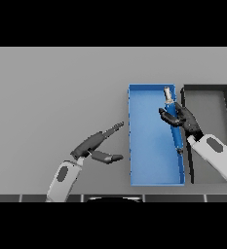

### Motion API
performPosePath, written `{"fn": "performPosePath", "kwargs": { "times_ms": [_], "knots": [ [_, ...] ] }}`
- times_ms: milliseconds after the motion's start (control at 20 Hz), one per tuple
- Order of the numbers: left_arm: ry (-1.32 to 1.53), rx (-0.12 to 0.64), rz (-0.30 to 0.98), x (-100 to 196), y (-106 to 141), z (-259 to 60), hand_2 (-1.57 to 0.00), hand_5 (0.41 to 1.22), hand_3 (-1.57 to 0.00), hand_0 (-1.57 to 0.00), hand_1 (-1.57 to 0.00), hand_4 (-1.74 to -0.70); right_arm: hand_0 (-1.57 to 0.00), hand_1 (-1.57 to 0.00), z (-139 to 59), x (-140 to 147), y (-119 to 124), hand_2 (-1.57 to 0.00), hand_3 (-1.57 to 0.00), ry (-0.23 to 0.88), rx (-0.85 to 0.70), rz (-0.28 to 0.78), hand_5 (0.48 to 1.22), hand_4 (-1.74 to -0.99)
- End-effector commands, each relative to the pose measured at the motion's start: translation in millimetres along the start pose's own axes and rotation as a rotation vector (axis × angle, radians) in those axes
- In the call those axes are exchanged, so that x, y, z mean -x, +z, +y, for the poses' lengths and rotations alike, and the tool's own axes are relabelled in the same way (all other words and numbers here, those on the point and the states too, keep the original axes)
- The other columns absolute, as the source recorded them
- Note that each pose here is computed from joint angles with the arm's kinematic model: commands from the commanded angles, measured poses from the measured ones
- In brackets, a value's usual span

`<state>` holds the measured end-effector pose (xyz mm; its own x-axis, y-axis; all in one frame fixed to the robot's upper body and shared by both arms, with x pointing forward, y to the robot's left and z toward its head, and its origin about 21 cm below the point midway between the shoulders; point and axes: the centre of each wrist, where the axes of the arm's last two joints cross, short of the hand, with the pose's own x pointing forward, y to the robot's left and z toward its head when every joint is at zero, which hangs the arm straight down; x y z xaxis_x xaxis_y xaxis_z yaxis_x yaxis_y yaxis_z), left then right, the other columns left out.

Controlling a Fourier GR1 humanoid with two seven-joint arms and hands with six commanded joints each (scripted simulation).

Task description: Pick up the blue pipe and place it into the blue bin.

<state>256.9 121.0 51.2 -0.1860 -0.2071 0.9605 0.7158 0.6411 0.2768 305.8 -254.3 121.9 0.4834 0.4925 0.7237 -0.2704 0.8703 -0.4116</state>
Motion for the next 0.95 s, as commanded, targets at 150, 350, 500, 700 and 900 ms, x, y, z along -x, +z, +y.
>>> {"fn": "performPosePath", "kwargs": {
  "times_ms": [150,350,500,700,900],
  "knots": [
    [-0.006,-0.005,0.007,3.0,2.5,1.2,0.00,0.427,0.00,0.00,0.00,-0.89,-0.08,-0.07,2.6,8.1,-2.6,-0.07,-0.04,0.025,-0.018,0.058,0.846,-1.063],
    [-0.015,-0.008,0.013,6.1,1.9,-0.6,0.00,0.429,0.00,0.00,0.00,-0.89,-0.03,-0.03,5.1,9.1,-6.7,-0.03,-0.02,0.107,-0.028,0.109,0.734,-1.038],
    [-0.017,-0.008,0.009,6.8,4.1,0.0,0.00,0.429,0.00,0.00,0.00,-0.89,-0.02,-0.01,6.4,6.8,-6.5,-0.01,-0.01,0.122,-0.026,0.122,0.682,-1.030],
    [-0.016,-0.007,-0.002,0.0,0.8,2.1,0.00,0.431,0.00,0.00,0.00,-0.88,-0.01,-0.01,7.4,5.1,-2.9,-0.01,0.00,0.126,-0.045,0.121,0.661,-1.022],
    [-0.019,-0.010,0.007,0.3,4.9,7.2,0.00,0.431,0.00,0.00,0.00,-0.88,-0.01,-0.01,6.4,5.7,-2.6,-0.01,0.00,0.133,-0.051,0.108,0.643,-1.022]
  ]
}}
